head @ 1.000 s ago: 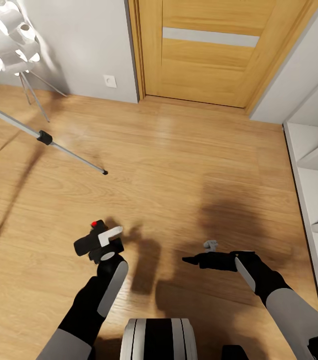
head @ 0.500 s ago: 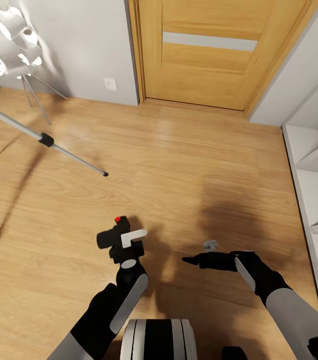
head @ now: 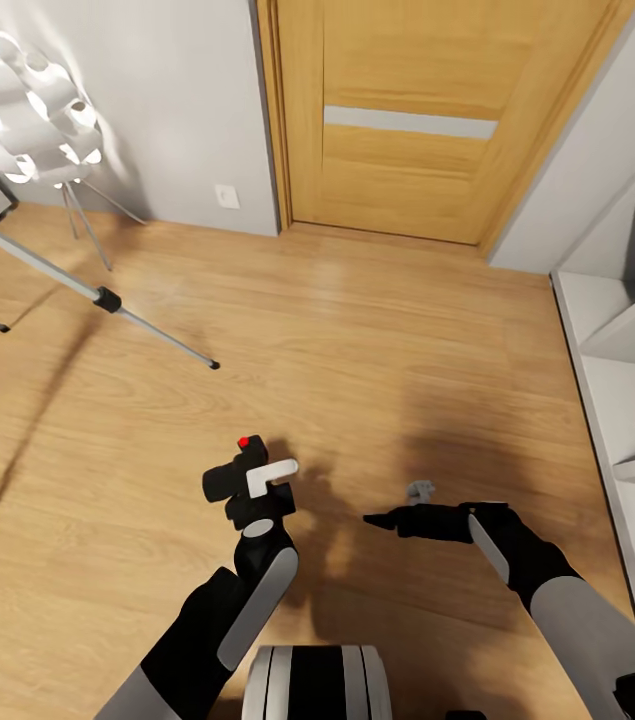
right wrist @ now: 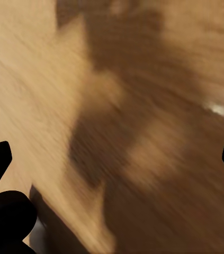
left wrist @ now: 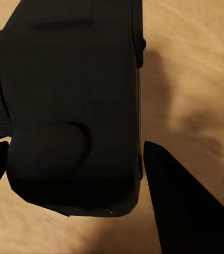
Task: Attach the digital camera to the camera tripod in the bedroom.
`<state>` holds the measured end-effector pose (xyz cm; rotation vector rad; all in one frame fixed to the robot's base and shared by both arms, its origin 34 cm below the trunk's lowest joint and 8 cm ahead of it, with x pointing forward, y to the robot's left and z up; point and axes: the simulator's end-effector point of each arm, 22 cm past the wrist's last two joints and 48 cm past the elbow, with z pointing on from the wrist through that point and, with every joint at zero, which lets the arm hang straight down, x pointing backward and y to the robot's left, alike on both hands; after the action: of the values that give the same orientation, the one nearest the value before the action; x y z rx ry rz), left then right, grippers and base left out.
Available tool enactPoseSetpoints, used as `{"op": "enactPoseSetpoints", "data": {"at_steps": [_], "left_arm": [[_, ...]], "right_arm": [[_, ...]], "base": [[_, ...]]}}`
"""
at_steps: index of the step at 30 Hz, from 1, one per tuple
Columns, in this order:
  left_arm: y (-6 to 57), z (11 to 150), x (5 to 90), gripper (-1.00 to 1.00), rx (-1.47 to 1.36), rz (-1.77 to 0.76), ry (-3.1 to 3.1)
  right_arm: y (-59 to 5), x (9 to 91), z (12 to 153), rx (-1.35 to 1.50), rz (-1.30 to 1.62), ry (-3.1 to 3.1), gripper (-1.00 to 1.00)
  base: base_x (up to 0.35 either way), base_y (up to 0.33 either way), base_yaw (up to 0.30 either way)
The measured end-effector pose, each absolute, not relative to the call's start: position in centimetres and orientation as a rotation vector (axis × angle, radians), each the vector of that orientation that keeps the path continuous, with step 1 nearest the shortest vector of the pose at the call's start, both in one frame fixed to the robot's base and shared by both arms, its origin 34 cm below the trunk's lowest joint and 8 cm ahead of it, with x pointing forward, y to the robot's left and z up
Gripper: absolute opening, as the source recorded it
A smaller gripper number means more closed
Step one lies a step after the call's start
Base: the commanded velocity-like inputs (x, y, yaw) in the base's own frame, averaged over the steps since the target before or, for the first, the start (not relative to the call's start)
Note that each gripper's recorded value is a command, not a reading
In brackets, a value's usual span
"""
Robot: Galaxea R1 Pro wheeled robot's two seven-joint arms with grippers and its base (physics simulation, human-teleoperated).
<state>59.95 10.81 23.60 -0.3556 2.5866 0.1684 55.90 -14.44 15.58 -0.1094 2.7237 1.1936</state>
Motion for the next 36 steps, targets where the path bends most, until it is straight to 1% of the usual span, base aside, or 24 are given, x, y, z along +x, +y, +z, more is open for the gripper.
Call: {"op": "enactPoseSetpoints", "data": {"at_steps": [10, 14, 20, 21, 25, 30, 36], "left_arm": [[11.6, 25.0, 60.6, -1.0, -0.362, 0.144, 2.566], [12.7, 24.2, 60.5, -1.0, -0.363, 0.033, 2.59], [15.7, 23.3, 60.5, -1.0, -0.36, -0.29, 2.61], [16.7, 23.6, 60.8, -1.0, -0.375, -0.38, 2.591], [19.8, 25.8, 62.6, -1.0, -0.447, -0.552, 2.475], [23.1, 28.8, 64.6, -1.0, -0.532, -0.649, 2.348], [24.2, 30.6, 65.3, -1.0, -0.561, -0.676, 2.299]], "right_arm": [[-14.2, 57.2, 17.6, -0.135, 1.177, 2.689, 1.0], [-14.2, 57.7, 18.5, -0.144, 1.171, 2.676, 1.0], [-14.3, 58.5, 19.7, -0.157, 1.16, 2.655, 1.0], [-14.3, 58.6, 19.9, -0.159, 1.157, 2.652, 1.0], [-14.4, 59.1, 20.8, -0.167, 1.149, 2.638, 1.0], [-14.5, 59.7, 21.9, -0.176, 1.141, 2.62, 1.0], [-14.6, 60.3, 23.2, -0.188, 1.13, 2.599, 1.0]], "base": [[0.0, 0.0, 0.0], [0.0, 0.0, 0.0], [0.0, 0.0, 0.0], [0.0, 0.0, 0.0], [0.0, 0.0, 0.0], [0.0, 0.0, 0.0], [0.0, 0.0, 0.0]]}}
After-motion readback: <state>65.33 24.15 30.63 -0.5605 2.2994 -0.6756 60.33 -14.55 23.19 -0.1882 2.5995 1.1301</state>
